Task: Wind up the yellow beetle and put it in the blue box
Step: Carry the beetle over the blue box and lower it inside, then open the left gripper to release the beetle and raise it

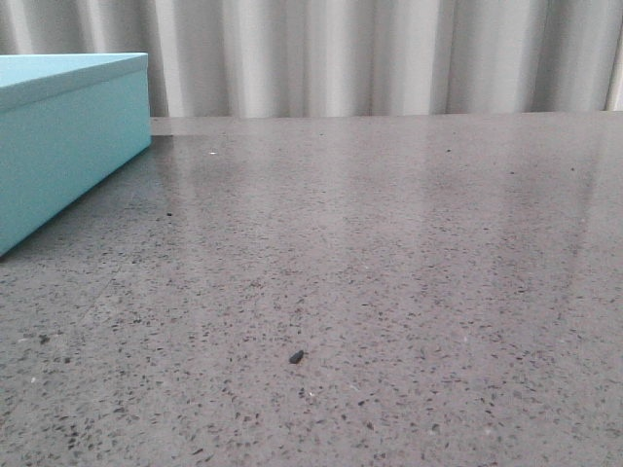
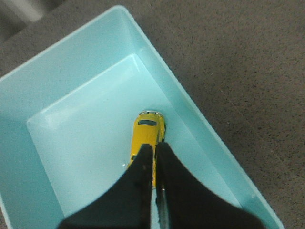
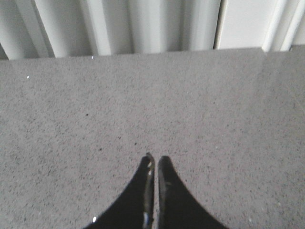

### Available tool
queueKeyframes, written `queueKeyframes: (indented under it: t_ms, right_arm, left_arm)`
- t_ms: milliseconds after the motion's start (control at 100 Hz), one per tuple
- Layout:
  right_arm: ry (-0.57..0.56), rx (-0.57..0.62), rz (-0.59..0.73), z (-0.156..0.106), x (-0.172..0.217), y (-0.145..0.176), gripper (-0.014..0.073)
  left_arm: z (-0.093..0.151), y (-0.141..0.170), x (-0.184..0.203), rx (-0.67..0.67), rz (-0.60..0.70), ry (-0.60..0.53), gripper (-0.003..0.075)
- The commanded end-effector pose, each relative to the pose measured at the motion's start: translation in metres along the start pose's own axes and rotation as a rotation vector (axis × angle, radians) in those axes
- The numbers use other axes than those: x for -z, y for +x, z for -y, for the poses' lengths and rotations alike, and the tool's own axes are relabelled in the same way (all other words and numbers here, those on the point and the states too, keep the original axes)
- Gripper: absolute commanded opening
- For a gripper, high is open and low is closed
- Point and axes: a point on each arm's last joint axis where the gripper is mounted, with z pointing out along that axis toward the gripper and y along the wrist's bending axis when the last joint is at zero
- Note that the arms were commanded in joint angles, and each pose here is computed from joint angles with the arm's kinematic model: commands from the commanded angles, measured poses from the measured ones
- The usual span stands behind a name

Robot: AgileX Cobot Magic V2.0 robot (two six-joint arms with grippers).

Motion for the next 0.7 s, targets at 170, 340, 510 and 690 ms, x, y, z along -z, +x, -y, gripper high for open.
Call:
queueKeyframes:
  t_ms: [170, 340, 510, 690]
  right_arm:
    - [0.009, 0.029, 0.335, 0.001, 0.013, 0.020, -0.0061]
    - [0.008, 0.029, 0.390, 0.001, 0.023, 0.048, -0.0061]
    - [0.008, 0.029, 0.418, 0.002, 0.033, 0.071, -0.0061]
    - [0.008, 0.029, 0.469, 0.002, 0.046, 0.088, -0.0061]
  left_arm:
    - [0.027, 0.005, 0.064, 0.002, 0.230, -0.032, -0.0021]
    - [0.038, 0.022, 0.073, 0.012, 0.283, -0.059, -0.0021]
    - [0.050, 0.047, 0.074, 0.049, 0.389, -0.098, -0.0021]
    - [0.065, 0.085, 0.072, 0.093, 0.504, -0.156, -0.0021]
